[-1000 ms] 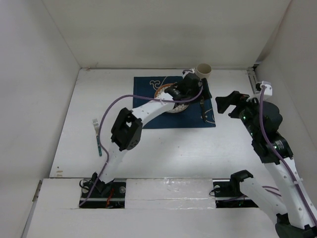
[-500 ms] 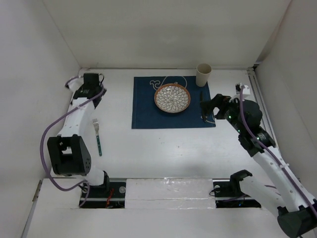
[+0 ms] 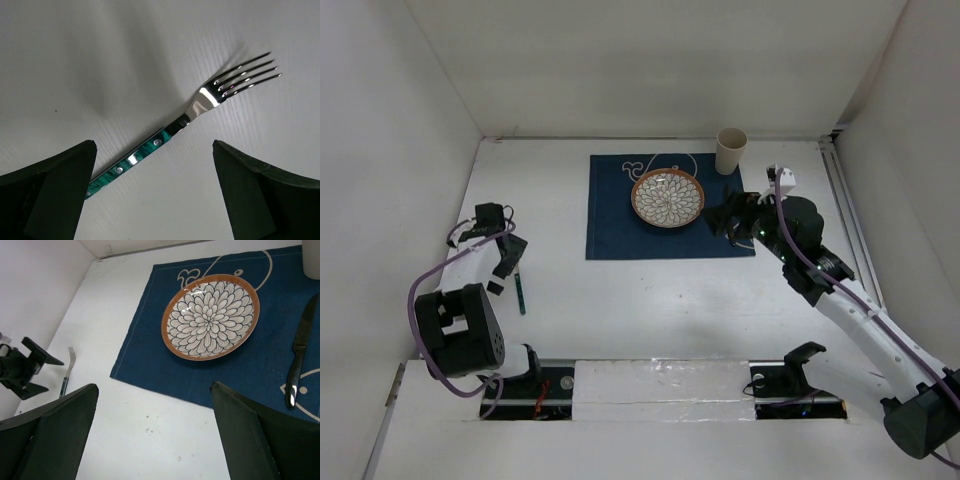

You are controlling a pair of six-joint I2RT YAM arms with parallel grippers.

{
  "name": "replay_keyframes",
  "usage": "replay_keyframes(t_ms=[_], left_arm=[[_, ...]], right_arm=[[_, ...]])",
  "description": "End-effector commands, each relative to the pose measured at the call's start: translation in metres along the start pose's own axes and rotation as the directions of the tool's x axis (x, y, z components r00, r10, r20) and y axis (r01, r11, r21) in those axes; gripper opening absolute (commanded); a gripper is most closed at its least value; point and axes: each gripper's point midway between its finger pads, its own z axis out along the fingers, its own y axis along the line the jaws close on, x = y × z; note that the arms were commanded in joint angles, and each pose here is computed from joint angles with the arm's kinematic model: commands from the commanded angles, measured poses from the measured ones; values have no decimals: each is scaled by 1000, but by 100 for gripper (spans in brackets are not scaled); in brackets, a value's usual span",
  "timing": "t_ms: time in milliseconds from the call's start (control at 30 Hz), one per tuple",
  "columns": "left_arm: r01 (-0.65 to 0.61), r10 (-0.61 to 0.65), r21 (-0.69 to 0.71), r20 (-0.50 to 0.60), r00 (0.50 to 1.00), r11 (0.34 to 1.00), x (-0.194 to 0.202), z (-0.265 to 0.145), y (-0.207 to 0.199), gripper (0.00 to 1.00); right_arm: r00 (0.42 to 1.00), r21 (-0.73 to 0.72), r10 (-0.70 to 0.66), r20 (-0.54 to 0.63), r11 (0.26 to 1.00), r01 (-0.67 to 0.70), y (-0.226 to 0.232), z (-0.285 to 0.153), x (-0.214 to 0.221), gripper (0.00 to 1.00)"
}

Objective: Set the dinner table for one person

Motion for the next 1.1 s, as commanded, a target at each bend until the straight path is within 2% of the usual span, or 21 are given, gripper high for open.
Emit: replay_keyframes(t_ms=[0,233,400,500,667,733,900,1000,1067], left_arm=[[-36,39,69,-54,998,997,18,3,-4,98],[-86,99,112,-116,988,990,49,15,-6,90],[-107,118,82,-141,983,991,58,22,4,72],[-113,124,71,-164,979,991,65,27,8,56],[-147,161,80,-213,964,986,77,39,5,48],[-150,171,104,-233,957,983,82,42,0,40],[-161,196,141,-283,939,977,100,52,0,31],[-168,207,159,-280,937,973,98,53,-5,18],[-163,205,172,-267,942,971,95,51,-9,18]], right_arm=[[995,-77,-7,95,997,15,23,-1,-30,100],[997,-68,-7,77,998,12,19,2,-23,100],[997,-68,-7,77,998,12,19,2,-23,100],[997,-68,-7,77,998,12,19,2,-23,100],[997,-60,-7,83,998,12,17,0,-23,100],[996,-52,-7,87,999,11,15,0,-24,100],[996,-40,-4,83,999,8,9,1,-22,100],[996,-44,-5,92,999,9,10,-1,-24,100],[996,-44,-5,92,999,9,10,-1,-24,100]])
